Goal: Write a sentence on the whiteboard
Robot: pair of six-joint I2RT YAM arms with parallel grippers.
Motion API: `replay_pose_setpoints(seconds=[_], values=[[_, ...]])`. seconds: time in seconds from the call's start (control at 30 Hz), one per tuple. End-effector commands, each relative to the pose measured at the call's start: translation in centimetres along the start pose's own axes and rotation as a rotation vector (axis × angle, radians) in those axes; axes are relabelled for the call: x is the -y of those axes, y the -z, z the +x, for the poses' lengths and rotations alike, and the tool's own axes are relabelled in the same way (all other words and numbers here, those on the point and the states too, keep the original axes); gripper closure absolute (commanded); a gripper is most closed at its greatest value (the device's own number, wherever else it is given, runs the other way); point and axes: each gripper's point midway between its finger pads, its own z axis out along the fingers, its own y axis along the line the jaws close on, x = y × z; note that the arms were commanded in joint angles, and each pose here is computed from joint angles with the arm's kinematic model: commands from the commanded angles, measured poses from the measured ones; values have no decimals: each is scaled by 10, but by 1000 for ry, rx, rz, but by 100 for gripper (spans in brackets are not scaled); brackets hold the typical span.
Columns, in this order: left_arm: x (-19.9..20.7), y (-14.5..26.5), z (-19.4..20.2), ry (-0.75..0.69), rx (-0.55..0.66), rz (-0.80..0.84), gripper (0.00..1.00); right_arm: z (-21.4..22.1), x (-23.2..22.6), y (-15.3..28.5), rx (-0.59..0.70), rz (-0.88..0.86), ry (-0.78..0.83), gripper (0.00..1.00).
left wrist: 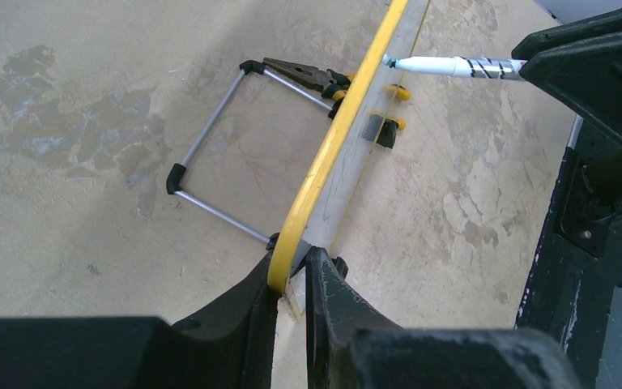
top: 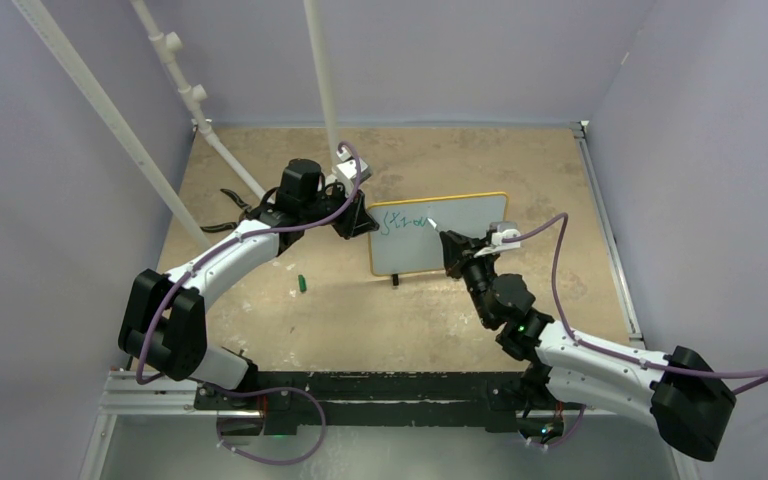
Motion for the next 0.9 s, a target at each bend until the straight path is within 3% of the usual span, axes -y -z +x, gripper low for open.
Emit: replay_pose_setpoints(seconds=[0.0,0.6,0.87], values=[[-5,4,-7,-47,20,-38,100,-20,-1,-5,57,21,-14,100],[-5,4,-7,-47,20,-38,100,17,7,5,-48,18,-33,100],[-6,4,-7,-46,19,-42,100,6,11,7,-17,36,-35,100]])
